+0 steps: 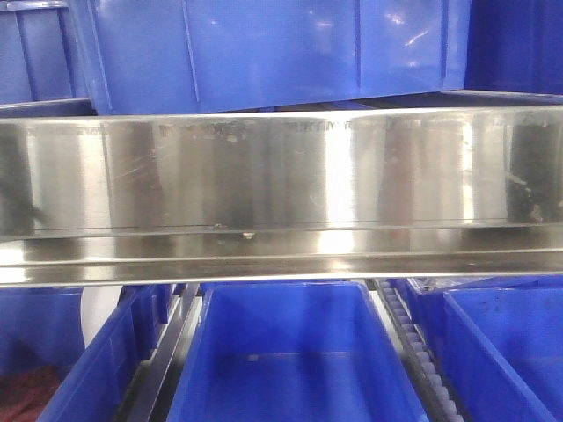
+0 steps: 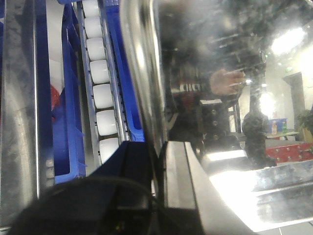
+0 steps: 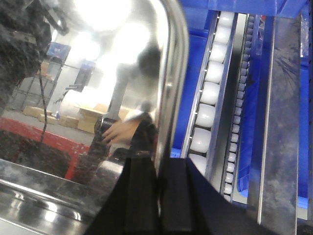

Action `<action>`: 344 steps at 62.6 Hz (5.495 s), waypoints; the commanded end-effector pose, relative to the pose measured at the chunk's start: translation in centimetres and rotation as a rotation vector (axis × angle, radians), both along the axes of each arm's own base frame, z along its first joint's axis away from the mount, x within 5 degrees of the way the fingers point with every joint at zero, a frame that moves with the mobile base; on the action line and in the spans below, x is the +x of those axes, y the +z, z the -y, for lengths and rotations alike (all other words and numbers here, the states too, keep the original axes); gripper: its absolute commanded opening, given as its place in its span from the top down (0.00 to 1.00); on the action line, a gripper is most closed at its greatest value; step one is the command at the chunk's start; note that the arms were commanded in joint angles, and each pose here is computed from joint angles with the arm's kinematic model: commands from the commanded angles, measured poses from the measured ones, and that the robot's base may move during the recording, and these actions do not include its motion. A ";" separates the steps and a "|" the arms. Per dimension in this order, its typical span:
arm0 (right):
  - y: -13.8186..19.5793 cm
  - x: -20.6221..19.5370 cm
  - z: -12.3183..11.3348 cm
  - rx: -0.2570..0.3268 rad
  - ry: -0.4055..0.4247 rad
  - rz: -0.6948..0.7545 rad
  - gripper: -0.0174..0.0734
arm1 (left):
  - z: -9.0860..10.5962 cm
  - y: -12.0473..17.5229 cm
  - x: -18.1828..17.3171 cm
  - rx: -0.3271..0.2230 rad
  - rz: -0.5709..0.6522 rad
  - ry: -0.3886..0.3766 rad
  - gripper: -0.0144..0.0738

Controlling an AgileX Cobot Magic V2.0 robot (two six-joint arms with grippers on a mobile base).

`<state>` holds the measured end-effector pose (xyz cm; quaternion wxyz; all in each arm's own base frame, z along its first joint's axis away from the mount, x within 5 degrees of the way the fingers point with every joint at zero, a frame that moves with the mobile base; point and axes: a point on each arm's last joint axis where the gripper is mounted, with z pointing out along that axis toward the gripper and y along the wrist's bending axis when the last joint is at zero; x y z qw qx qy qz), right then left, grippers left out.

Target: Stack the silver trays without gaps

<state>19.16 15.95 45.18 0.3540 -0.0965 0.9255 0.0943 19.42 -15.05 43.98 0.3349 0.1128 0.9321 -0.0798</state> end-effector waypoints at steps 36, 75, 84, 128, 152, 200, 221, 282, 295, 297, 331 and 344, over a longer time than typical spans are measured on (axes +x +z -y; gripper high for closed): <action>1.7 -0.8 1.4 -0.007 -0.018 0.061 0.78 | -0.6 1.6 -0.8 -0.014 0.063 -0.016 0.89; 1.6 -0.8 1.3 -0.009 -0.018 0.059 0.78 | -0.6 1.6 -0.8 -0.014 0.063 -0.016 0.89; 1.6 -0.8 1.3 -0.009 -0.018 0.059 0.78 | -0.6 1.6 -0.8 -0.014 0.063 -0.016 0.89; 1.6 -0.8 1.3 -0.009 -0.018 0.059 0.78 | -0.6 1.6 -0.8 -0.014 0.063 -0.016 0.89; 1.6 -0.8 1.3 -0.009 -0.018 0.059 0.78 | -0.6 1.6 -0.8 -0.014 0.063 -0.016 0.89; 1.6 -0.8 1.3 -0.009 -0.018 0.059 0.78 | -0.6 1.6 -0.8 -0.015 0.062 -0.017 0.89; 1.6 -0.8 1.3 -0.009 -0.018 0.059 0.78 | -0.6 1.6 -0.8 -0.015 0.062 -0.017 0.89; 1.6 -0.8 1.3 -0.009 -0.018 0.058 0.78 | -0.5 1.6 -0.8 -0.022 0.056 -0.021 0.89; 1.6 -0.8 1.3 -0.009 -0.018 0.058 0.78 | -0.5 1.5 -0.8 -0.023 0.055 -0.021 0.89; 1.6 -0.8 1.3 -0.009 -0.018 0.058 0.78 | -0.5 1.5 -0.8 -0.023 0.055 -0.021 0.89; 1.6 -0.8 1.3 -0.009 -0.018 0.058 0.78 | -0.5 1.5 -0.9 -0.027 0.051 -0.024 0.89; 1.6 -0.8 1.3 -0.009 -0.018 0.058 0.78 | -0.5 1.5 -0.9 -0.029 0.052 -0.024 0.89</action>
